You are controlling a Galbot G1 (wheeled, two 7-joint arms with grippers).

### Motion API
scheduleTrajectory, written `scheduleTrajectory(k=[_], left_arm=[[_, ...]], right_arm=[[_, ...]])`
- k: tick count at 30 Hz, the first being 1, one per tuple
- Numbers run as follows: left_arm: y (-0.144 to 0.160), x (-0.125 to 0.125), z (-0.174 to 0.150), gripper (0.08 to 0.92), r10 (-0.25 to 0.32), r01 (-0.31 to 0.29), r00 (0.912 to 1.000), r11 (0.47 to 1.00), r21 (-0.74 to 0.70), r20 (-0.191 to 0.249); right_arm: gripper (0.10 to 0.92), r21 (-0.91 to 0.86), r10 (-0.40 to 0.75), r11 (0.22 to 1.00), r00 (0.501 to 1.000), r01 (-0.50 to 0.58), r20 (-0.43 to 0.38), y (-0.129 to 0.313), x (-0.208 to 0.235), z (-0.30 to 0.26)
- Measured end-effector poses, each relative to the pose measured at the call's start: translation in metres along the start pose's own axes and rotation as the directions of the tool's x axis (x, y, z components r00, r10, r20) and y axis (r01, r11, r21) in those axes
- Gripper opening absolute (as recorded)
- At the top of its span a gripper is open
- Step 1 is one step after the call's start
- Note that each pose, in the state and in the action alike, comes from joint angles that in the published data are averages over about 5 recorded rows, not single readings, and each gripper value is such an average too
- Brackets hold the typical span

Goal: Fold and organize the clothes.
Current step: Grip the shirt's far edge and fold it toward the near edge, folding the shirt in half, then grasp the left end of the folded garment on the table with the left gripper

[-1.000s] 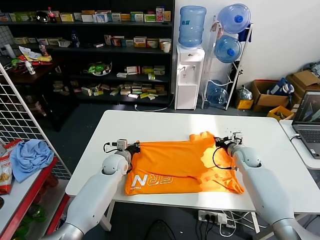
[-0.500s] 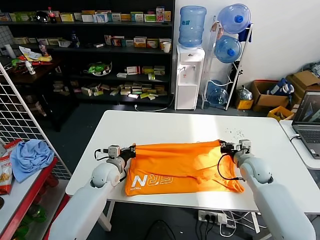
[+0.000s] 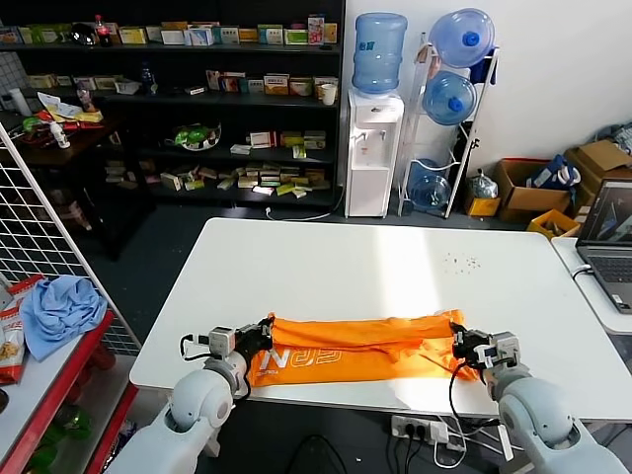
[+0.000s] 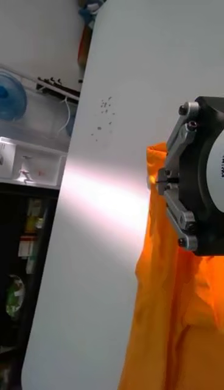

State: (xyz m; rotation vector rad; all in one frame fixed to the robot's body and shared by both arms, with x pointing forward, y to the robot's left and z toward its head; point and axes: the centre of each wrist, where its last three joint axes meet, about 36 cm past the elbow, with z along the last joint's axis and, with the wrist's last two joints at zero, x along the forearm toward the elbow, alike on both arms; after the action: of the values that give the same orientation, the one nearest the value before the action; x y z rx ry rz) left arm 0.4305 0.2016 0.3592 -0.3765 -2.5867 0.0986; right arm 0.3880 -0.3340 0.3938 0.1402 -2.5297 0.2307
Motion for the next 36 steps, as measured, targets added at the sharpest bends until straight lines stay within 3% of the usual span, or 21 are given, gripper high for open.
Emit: scheduleTrajectory(k=[5, 14, 27, 31, 36], left_arm=[[-0.011, 0.009, 0.014, 0.175, 0.018, -0.018, 0.9998, 1.0, 0.016, 0.001], [-0.015, 0.018, 0.021, 0.435, -0.002, 0.001, 0.9992, 0.999, 0.034, 0.039], [-0.008, 0.018, 0.032, 0.791, -0.035, 0.036, 0.9993, 0.996, 0.078, -0.013], [-0.007, 0.014, 0.034, 0.811, -0.038, 0.042, 0.9986, 0.994, 0.098, -0.037], [-0.005, 0.012, 0.035, 0.701, -0.038, 0.044, 0.9979, 0.993, 0.112, -0.053]], right_arm=[[0.163, 0.017, 0.004, 1.0, 1.0, -0.003, -0.026, 0.006, 0.012, 0.012], [0.406, 0.031, 0.011, 0.999, 0.999, -0.01, -0.035, 0.009, 0.022, 0.017], [0.773, 0.033, 0.002, 0.999, 0.999, -0.001, -0.035, 0.017, 0.029, 0.014], [0.817, 0.031, -0.003, 1.0, 0.999, 0.004, -0.036, 0.02, 0.032, 0.015], [0.822, 0.03, -0.008, 1.0, 0.999, 0.009, -0.034, 0.022, 0.036, 0.015]])
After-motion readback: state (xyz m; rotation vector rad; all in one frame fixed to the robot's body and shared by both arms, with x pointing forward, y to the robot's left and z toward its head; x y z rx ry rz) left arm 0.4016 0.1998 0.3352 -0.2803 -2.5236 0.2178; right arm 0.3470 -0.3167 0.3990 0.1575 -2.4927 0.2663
